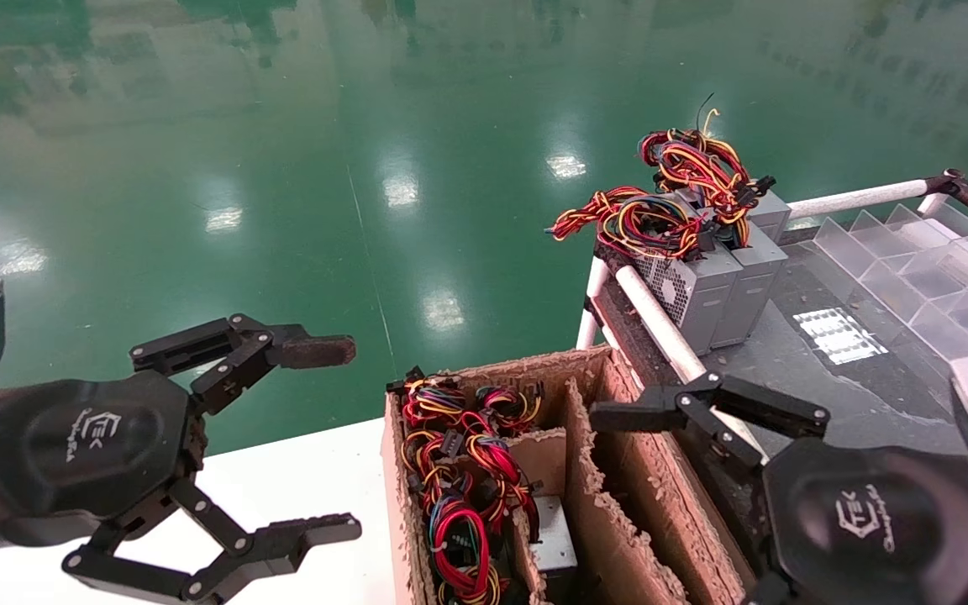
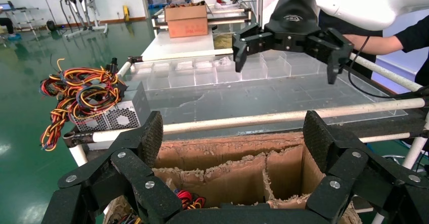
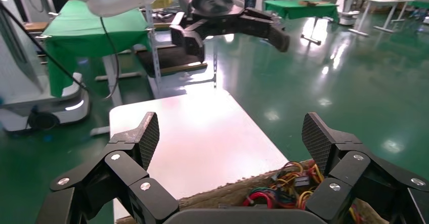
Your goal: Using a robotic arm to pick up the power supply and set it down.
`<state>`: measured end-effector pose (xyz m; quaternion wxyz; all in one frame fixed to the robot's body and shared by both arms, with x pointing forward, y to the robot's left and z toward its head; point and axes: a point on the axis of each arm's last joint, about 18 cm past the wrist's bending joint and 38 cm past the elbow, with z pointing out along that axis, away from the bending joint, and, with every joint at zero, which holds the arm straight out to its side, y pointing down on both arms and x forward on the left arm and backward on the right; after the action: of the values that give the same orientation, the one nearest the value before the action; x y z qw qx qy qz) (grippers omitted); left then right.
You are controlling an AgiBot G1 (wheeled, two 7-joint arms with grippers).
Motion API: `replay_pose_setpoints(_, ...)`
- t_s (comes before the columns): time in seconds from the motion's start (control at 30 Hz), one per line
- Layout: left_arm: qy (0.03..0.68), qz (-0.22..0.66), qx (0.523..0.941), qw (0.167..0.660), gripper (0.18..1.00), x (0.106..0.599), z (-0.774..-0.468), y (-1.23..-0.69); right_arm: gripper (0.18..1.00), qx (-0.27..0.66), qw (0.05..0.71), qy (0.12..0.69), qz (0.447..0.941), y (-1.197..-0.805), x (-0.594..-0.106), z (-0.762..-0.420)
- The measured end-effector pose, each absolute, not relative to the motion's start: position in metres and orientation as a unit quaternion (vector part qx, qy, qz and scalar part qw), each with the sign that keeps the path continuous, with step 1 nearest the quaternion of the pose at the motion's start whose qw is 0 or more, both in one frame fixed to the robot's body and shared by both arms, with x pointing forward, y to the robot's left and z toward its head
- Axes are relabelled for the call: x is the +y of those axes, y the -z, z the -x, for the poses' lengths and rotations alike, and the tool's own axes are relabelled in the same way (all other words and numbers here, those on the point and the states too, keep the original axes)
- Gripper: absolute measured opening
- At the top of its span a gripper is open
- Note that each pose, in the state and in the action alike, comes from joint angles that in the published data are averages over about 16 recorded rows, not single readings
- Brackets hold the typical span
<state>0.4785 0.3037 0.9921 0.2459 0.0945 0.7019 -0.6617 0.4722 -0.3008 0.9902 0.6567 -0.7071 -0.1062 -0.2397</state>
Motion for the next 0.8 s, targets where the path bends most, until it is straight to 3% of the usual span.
replay_pose_setpoints(0.8, 0.662, -0.094, 0.702, 0.246, 1.001, 0.3038, -0.4786, -0.9921, 1.001, -0.103, 0.658, 0.242, 0.705, -0.9915, -0.3018, -0.4741)
